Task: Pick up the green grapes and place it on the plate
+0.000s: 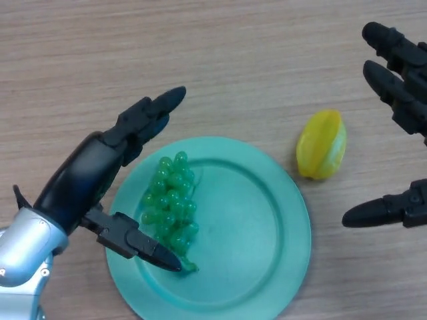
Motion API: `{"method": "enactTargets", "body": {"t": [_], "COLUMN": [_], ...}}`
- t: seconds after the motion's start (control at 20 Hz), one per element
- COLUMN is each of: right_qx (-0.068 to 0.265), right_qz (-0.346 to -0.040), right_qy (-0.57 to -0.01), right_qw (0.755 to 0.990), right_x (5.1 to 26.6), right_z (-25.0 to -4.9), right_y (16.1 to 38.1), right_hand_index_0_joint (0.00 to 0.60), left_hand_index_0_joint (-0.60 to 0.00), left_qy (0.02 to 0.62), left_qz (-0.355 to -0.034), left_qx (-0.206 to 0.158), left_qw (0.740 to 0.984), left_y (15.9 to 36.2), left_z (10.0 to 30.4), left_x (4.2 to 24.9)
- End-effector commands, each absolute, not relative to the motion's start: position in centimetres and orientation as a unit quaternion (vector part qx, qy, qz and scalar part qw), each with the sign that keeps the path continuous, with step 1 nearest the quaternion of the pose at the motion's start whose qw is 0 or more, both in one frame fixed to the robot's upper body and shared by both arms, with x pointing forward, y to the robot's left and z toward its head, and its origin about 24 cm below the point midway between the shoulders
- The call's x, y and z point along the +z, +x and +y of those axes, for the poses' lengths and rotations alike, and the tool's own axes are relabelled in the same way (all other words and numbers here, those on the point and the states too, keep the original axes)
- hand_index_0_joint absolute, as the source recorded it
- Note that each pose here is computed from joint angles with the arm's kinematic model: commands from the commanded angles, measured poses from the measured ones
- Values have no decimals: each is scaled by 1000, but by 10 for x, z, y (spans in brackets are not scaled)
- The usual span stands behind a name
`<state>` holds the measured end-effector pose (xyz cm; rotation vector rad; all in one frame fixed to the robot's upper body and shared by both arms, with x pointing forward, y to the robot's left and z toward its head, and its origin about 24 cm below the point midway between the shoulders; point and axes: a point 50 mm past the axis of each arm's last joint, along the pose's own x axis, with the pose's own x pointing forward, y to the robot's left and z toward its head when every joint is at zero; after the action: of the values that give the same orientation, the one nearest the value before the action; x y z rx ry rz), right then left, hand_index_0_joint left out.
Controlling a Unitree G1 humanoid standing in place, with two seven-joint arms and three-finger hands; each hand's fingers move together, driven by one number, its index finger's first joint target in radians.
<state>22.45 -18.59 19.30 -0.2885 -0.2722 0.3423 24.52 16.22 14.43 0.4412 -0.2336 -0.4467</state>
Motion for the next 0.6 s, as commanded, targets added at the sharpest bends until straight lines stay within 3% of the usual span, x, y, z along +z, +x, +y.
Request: {"method": "enactTargets", "body": {"t": [0.05, 0.45, 0.6], "right_qx": [154, 147, 152], "right_qz": [-246, -247, -254], "right_qy": [-190, -163, -165], "right_qw": [938, 944, 941], "right_x": [222, 218, 219], "right_z": [-189, -184, -181], "right_y": [214, 223, 225], "right_hand_index_0_joint": [0, 0, 0], "left_hand_index_0_joint": [0, 0, 0], "left_qy": [238, 163, 165], "left_qz": [-251, -295, -305], "left_qx": [-141, -59, -55], "left_qw": [928, 940, 936], "left_y": [237, 241, 241], "left_z": [178, 206, 207], "left_x": [191, 226, 230]}}
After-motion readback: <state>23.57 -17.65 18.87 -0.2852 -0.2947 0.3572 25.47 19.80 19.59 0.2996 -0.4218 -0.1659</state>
